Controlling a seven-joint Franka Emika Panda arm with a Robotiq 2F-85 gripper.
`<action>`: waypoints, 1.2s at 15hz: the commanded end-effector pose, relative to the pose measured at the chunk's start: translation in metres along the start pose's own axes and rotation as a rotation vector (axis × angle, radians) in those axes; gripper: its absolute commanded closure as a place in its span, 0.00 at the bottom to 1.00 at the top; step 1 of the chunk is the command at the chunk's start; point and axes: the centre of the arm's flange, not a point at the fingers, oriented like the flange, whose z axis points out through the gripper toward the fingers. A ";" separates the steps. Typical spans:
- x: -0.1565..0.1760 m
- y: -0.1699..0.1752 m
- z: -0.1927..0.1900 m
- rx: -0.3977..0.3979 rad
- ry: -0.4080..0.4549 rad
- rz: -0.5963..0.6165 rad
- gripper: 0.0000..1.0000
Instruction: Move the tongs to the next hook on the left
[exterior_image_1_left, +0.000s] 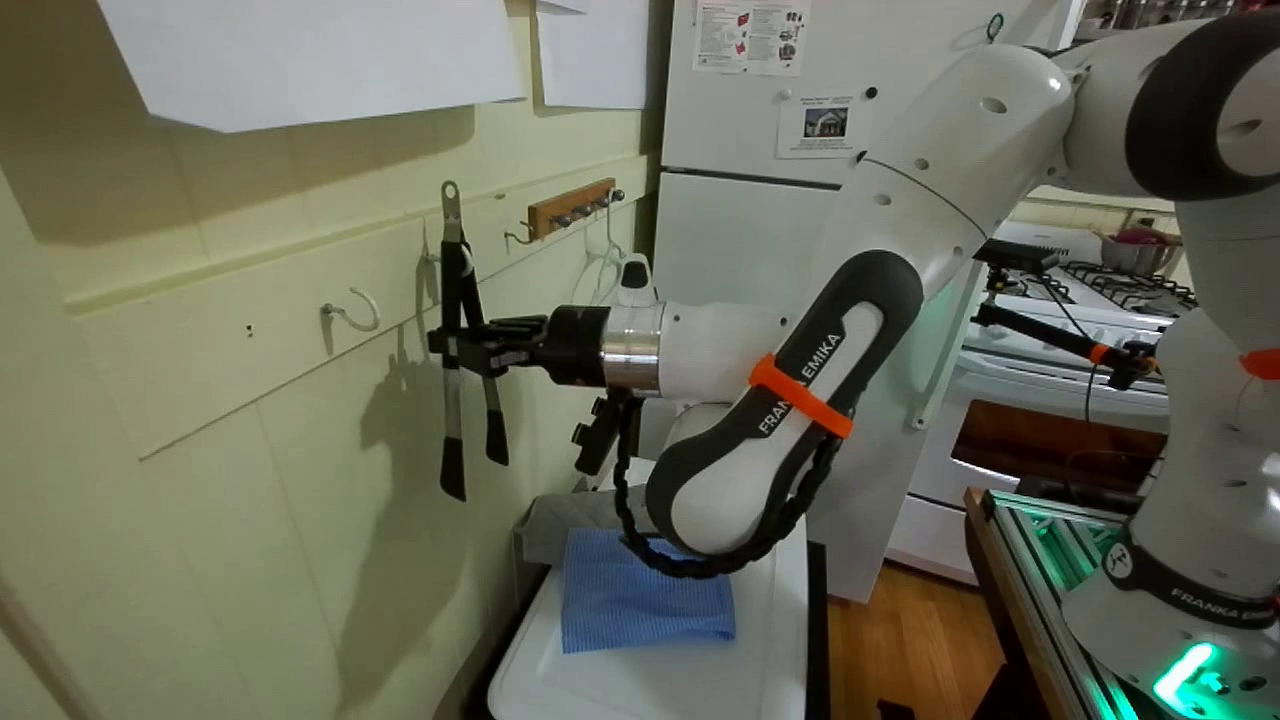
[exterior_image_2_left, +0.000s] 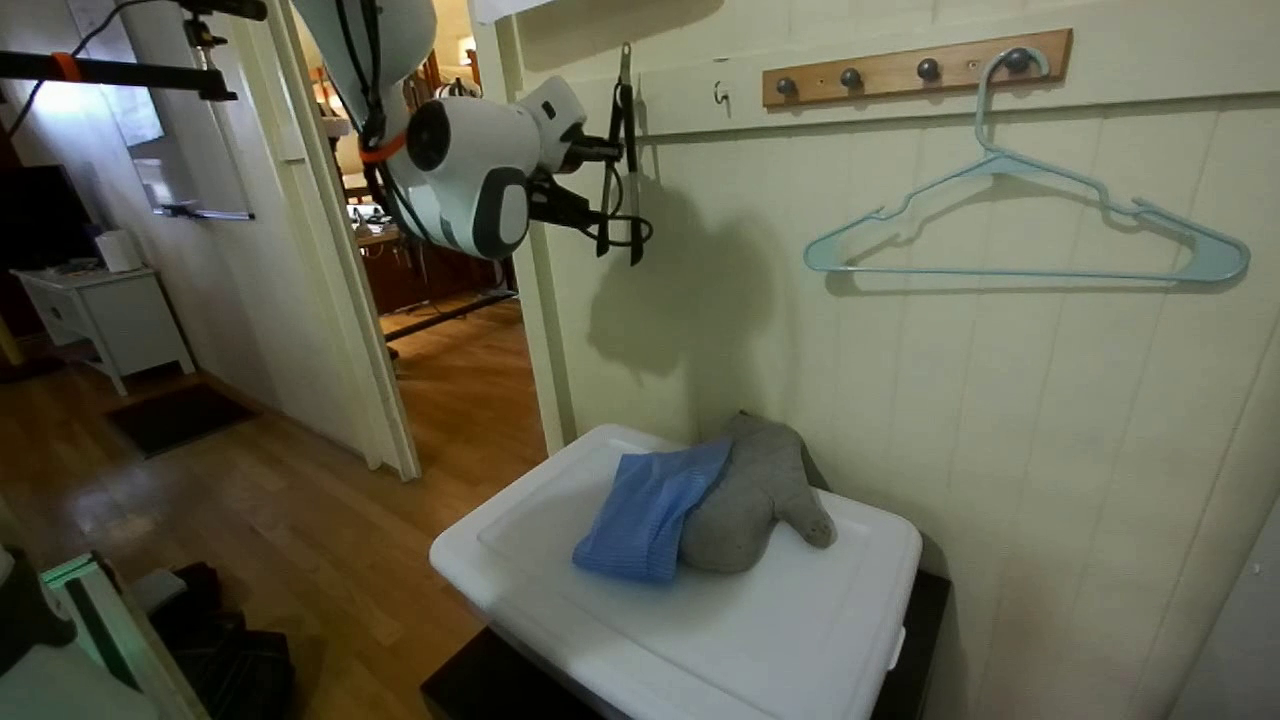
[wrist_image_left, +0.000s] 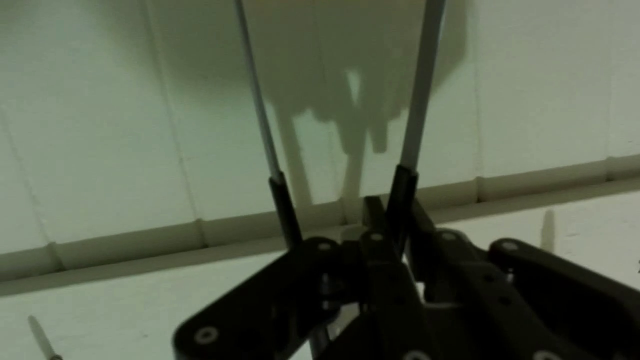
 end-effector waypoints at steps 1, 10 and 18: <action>0.007 -0.003 -0.015 -0.029 0.019 -0.013 1.00; 0.025 -0.013 -0.023 -0.021 0.056 -0.048 0.98; 0.030 -0.029 -0.027 0.006 0.039 -0.044 0.98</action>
